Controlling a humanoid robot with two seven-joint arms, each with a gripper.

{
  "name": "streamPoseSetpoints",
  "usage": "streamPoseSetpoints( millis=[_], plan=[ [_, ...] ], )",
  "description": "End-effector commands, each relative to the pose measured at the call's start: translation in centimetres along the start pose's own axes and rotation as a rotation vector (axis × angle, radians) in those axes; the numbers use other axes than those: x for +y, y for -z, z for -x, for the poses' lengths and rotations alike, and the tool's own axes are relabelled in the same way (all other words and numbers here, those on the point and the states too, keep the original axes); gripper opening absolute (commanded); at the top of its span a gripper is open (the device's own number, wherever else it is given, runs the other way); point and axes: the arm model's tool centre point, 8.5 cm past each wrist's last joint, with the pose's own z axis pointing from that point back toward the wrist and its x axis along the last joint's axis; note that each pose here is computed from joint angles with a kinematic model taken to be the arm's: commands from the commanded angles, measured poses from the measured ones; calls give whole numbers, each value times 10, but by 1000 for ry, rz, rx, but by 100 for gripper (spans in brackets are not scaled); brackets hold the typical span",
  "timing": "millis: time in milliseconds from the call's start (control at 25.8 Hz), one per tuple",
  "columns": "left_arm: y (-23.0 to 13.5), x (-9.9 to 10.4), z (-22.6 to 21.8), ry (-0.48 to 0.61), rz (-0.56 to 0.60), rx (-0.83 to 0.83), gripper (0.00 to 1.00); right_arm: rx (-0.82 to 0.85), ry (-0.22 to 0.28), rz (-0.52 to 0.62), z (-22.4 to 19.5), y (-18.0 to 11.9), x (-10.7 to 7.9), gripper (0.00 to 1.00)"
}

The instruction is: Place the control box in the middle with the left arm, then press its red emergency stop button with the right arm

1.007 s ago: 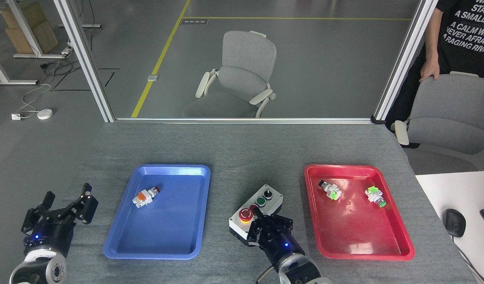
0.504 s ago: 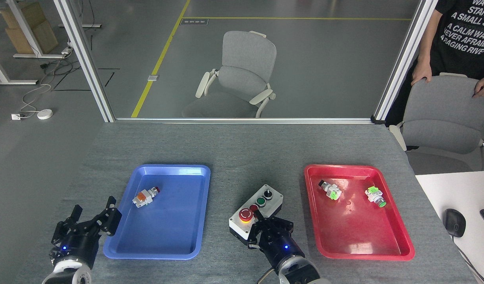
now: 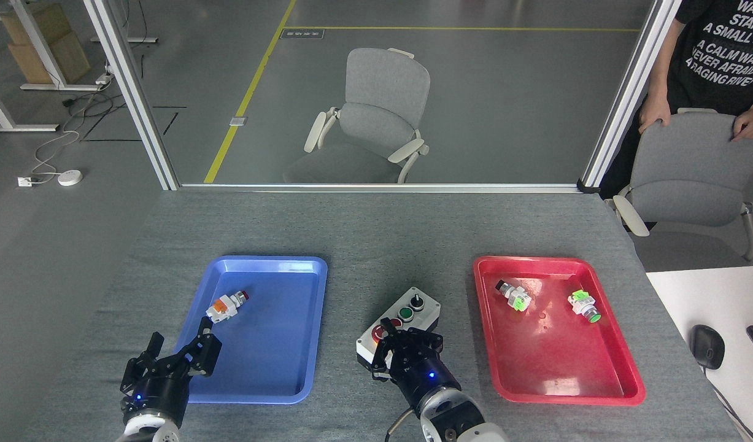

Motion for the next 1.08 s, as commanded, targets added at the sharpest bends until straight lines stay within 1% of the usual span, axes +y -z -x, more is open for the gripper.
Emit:
streamPoseSetpoints(
  millis=[0,116,387,465,581,658,736,891,930,968,1007,1046],
  plan=[
    [0,1,-1,-6,-14,-1,99,-15,-12,-33,-8,3,7,0],
    [0,1,-1,-6,-14,-1,99,1,-16,-76,-8,3,16,0],
    [-1,0,0,-5,-13,-1,99,9,-12,-82,-7,3,17,0],
    [0,1,-1,-6,-14,-1,99,21,-4,-77,-7,3,16,0],
    [0,1,-1,-6,-14,-1,99,71,6,-34,-2,4,5,0],
    [0,1,-1,-6,-14,-1,99,97,15,31,3,3,-10,0],
    [-1,0,0,-6,-13,-1,99,125,23,73,8,2,-23,0],
    [-1,0,0,-6,-13,-1,99,206,60,126,42,-7,-39,0],
    [0,1,-1,-6,-14,-1,99,215,64,133,47,-9,-40,5],
    [-1,0,0,-5,-13,-1,99,226,71,140,53,-12,-41,14],
    [0,1,-1,-6,-14,-1,99,255,78,135,65,-18,-36,32],
    [0,1,-1,-6,-14,-1,99,292,82,132,80,-26,-32,53]
  ],
)
